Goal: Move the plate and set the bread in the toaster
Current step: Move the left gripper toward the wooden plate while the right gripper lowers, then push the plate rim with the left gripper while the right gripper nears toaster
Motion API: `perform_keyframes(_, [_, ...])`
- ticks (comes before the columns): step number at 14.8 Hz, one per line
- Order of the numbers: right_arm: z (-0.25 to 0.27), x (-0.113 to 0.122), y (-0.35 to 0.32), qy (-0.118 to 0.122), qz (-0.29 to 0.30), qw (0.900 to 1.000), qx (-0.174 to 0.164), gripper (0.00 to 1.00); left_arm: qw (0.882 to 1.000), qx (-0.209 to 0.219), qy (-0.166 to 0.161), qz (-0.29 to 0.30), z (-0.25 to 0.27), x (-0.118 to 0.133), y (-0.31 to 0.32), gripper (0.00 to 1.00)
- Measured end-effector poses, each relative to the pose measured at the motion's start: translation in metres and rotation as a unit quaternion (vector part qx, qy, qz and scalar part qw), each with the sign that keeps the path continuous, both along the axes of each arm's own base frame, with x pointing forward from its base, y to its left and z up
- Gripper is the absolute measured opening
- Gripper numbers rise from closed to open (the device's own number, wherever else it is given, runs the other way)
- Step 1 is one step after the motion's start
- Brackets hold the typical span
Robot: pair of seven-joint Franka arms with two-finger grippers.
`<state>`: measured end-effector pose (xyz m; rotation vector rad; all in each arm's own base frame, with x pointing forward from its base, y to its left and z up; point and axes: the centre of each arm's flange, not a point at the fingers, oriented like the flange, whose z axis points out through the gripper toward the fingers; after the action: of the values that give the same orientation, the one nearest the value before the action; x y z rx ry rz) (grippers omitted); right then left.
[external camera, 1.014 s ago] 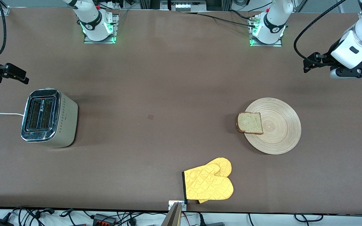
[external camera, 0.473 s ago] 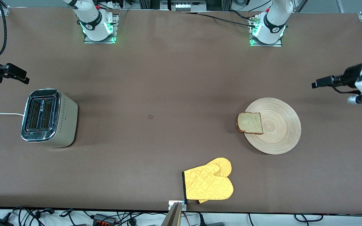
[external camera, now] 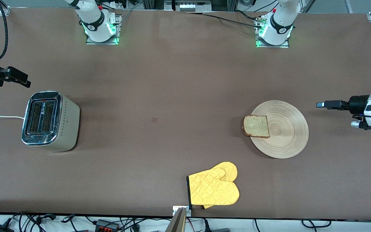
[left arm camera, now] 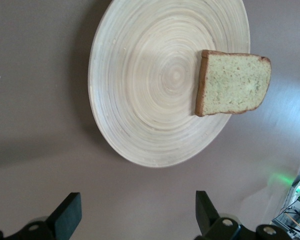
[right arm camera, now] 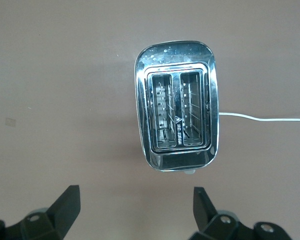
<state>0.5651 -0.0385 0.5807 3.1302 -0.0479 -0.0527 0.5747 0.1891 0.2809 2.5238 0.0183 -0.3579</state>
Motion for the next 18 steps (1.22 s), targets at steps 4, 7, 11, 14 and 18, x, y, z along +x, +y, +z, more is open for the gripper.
perform_keyframes(4, [0.000,0.000,0.000,0.000,0.000,1.000,0.000,1.00,0.999,-0.033,-0.017,0.016,-0.056,0.003,0.008,0.98])
perform_keyframes(7, [-0.001,0.001,0.000,-0.001,0.000,1.000,0.000,1.00,0.998,-0.044,-0.020,0.031,-0.083,0.003,0.011,0.94])
perform_keyframes(11, [-0.003,0.003,0.002,-0.005,0.002,1.000,0.000,1.00,0.996,-0.062,-0.018,0.055,-0.096,0.006,0.004,0.81])
perform_keyframes(14, [-0.011,0.004,0.007,-0.004,0.006,1.000,0.000,1.00,0.996,-0.067,-0.005,0.066,-0.103,0.006,-0.002,0.74])
perform_keyframes(18, [-0.030,0.012,0.043,-0.002,0.037,0.999,0.000,1.00,0.996,-0.068,-0.005,0.064,-0.104,0.006,-0.003,0.54])
